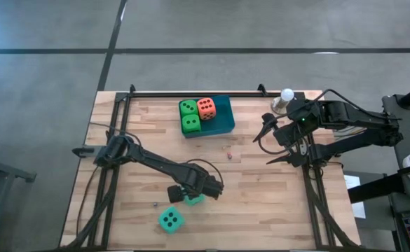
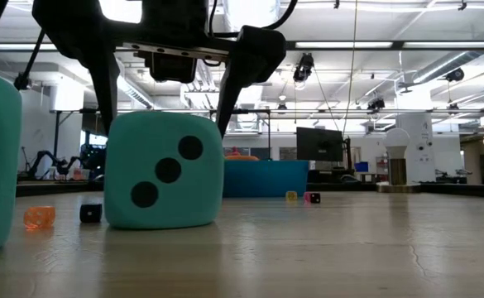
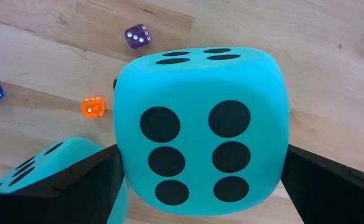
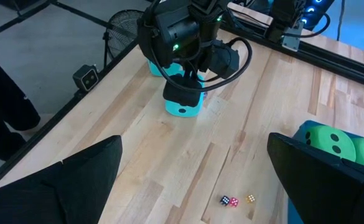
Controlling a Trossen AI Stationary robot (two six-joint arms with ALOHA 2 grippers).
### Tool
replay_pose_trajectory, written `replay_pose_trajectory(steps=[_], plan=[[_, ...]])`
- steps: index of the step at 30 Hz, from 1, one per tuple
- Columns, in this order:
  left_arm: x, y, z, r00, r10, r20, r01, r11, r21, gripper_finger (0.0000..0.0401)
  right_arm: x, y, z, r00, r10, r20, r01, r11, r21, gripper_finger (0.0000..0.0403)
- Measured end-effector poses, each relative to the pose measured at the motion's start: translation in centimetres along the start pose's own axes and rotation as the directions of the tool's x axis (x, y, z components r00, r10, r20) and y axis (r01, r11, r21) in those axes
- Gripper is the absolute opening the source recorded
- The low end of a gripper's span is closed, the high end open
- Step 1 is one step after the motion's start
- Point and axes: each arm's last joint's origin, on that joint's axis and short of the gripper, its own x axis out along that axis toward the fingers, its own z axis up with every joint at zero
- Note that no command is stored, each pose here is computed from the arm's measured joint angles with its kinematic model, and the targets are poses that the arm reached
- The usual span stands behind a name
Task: Pick & Place Dice
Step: Put the top blue dice into the blue bin
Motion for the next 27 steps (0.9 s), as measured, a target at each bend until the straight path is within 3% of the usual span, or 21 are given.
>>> replay_pose_trajectory(steps=[13, 22, 27], plan=[[-0.05, -0.04, -0.03, 1.0, -0.006, -0.004, 0.007, 0.999, 0.031, 0.0396, 0.01, 0.0, 0.0, 1.0, 0.0, 0.0, 0.0, 1.0, 0.001, 0.04], [-0.1, -0.03, 0.0, 1.0, -0.005, -0.007, 0.007, 0.96, 0.28, 0.0394, 0.0, 0.0, 0.0, 1.0, 0.0, 0.0, 0.0, 1.0, 0.001, 0.04], [-0.13, -0.22, 0.23, 1.0, -0.008, -0.008, 0.011, 0.933, 0.359, 0.0394, 0.0, 0.0, 0.0, 1.0, 0.0, 0.0, 0.0, 1.0, 0.0, 0.04]])
